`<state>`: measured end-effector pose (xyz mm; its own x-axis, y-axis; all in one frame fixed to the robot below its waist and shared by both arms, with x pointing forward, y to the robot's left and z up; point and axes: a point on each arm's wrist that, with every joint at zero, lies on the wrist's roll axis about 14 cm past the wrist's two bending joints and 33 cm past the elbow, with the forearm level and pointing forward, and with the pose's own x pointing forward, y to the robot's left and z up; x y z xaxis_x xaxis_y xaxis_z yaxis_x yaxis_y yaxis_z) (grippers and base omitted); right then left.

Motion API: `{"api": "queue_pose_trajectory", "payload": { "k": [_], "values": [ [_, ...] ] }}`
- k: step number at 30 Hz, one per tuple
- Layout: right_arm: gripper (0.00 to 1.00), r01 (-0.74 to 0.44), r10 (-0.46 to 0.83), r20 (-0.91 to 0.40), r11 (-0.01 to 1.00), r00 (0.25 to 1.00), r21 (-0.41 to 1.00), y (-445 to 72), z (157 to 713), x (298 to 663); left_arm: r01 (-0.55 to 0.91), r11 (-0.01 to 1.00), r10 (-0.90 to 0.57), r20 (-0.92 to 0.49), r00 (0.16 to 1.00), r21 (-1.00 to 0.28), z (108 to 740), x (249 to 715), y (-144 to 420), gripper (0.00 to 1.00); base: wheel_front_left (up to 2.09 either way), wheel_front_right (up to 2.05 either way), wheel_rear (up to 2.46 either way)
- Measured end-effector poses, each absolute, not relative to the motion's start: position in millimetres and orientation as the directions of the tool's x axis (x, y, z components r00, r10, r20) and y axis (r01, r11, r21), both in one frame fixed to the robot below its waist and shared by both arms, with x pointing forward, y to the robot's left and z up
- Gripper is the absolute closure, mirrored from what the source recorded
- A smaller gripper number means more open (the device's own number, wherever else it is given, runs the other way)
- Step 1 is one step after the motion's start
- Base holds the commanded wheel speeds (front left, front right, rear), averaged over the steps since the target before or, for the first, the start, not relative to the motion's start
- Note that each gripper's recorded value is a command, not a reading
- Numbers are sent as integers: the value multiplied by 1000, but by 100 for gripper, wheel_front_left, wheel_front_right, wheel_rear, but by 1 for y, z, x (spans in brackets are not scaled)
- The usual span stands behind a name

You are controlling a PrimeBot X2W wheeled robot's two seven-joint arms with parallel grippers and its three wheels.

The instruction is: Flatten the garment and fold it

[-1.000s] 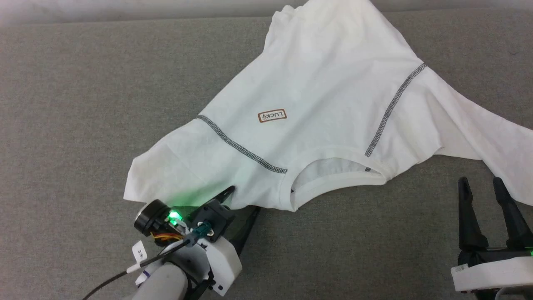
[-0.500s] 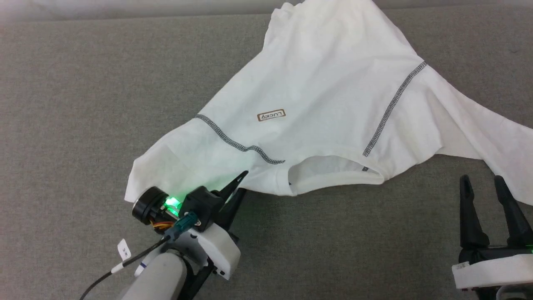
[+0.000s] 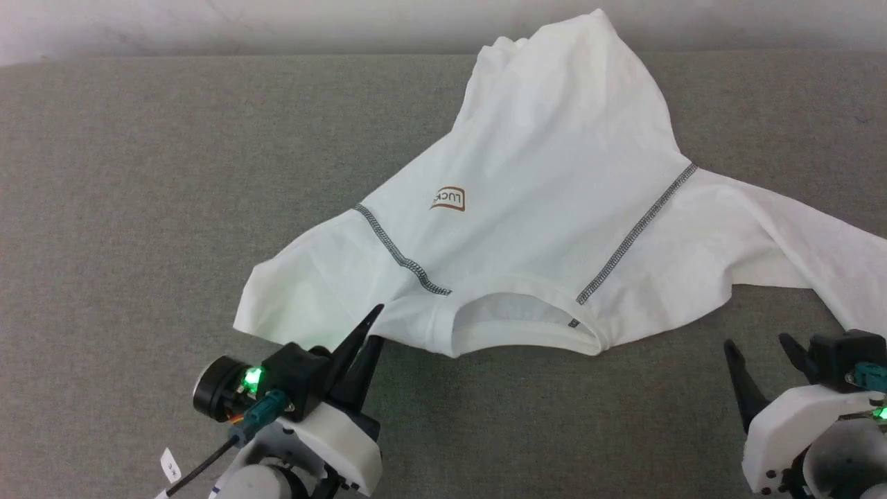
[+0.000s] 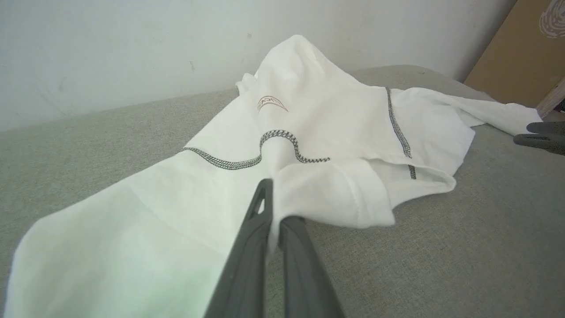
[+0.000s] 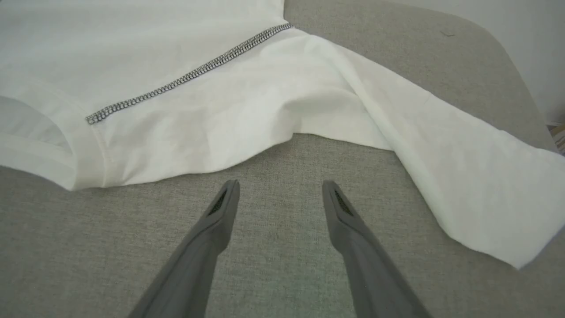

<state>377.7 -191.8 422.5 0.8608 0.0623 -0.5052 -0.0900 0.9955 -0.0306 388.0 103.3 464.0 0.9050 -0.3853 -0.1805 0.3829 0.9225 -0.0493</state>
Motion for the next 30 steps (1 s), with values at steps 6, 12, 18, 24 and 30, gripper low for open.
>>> {"api": "queue_pose_trajectory", "payload": {
  "k": [6,12,18,24,30],
  "values": [
    [0,-105,28,-580,989,814,-100,-208,419,385,388,919,-393,-192,899,-65,460,387,98,100,0,0,0],
    [0,-99,55,-585,994,809,-42,-199,414,397,383,921,-389,-206,898,-71,453,392,99,100,0,0,0],
    [0,-100,77,-620,995,781,-2,-189,396,401,373,925,-381,-232,895,-77,443,393,103,100,0,0,0],
    [0,-122,115,-617,992,779,31,-174,385,411,371,925,-380,-251,890,-82,436,394,103,100,0,0,0],
    [0,-140,139,-605,989,784,45,-164,381,420,371,924,-382,-260,887,-91,432,397,102,100,0,0,0]
  ]
}}
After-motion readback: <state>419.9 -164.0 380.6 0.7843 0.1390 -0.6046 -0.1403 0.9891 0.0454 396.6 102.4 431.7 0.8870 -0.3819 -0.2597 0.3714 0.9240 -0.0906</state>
